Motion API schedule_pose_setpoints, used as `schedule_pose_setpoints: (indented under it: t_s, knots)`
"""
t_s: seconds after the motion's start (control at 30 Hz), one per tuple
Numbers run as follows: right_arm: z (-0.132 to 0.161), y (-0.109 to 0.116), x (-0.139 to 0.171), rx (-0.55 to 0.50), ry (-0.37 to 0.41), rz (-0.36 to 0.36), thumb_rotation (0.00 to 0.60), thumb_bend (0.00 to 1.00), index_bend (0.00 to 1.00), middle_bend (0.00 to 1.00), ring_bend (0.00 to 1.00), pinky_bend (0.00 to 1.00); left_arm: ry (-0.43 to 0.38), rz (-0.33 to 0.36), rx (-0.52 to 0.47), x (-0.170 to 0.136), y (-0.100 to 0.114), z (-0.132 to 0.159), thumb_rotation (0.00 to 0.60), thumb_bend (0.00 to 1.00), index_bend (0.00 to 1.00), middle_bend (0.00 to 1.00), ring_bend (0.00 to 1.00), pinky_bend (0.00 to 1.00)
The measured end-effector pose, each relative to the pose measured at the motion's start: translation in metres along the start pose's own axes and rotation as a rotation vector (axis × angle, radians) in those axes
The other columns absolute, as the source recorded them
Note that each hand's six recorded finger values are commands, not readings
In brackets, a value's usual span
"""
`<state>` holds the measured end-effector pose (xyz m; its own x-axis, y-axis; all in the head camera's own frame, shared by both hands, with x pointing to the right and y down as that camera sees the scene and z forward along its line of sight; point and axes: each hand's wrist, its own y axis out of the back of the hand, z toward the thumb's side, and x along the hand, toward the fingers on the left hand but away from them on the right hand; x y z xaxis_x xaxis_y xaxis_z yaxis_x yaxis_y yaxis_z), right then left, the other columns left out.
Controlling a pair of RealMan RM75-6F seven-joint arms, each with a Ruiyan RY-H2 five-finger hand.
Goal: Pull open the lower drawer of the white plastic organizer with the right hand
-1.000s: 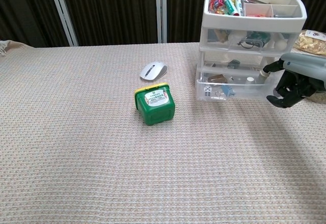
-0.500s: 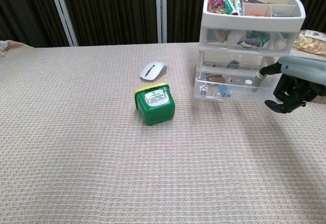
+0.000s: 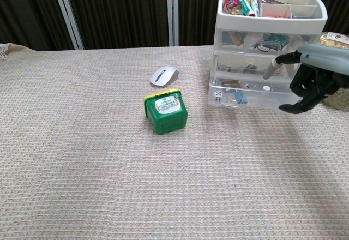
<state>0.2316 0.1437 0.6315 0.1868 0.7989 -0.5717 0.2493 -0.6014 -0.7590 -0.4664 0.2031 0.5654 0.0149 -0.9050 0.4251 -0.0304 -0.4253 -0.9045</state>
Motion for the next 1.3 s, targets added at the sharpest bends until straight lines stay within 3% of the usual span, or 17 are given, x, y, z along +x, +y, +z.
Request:
schedule_pose_setpoints:
  t_s: [0.17,0.47,0.77,1.07,1.3]
  knots:
    - [0.014,0.023,-0.003,0.012,0.042,-0.055,0.600,0.03,0.32,0.90,0.92,0.67,0.000,0.000,0.000,0.000,0.000,0.000,0.600,0.32,0.06,0.00,0.00,0.00]
    - [0.035,0.050,-0.025,0.081,0.083,-0.115,0.600,0.00,0.46,0.99,1.00,0.67,0.000,0.001,0.000,0.000,0.000,0.000,0.600,0.32,0.06,0.00,0.00,0.00]
    - [0.043,0.048,-0.057,0.208,0.175,-0.057,0.600,0.00,0.49,0.99,1.00,0.67,0.000,0.000,-0.002,0.000,0.000,0.000,0.600,0.32,0.06,0.00,0.00,0.00]
    - [0.038,0.053,-0.082,0.418,0.348,-0.097,0.600,0.00,0.52,0.99,1.00,0.67,0.002,0.002,0.001,0.001,0.000,0.000,0.600,0.32,0.06,0.00,0.00,0.00]
    - [0.032,0.041,-0.092,0.459,0.440,-0.057,0.600,0.00,0.53,0.99,1.00,0.67,0.005,0.003,0.002,0.001,0.000,0.000,0.600,0.32,0.06,0.00,0.00,0.00]
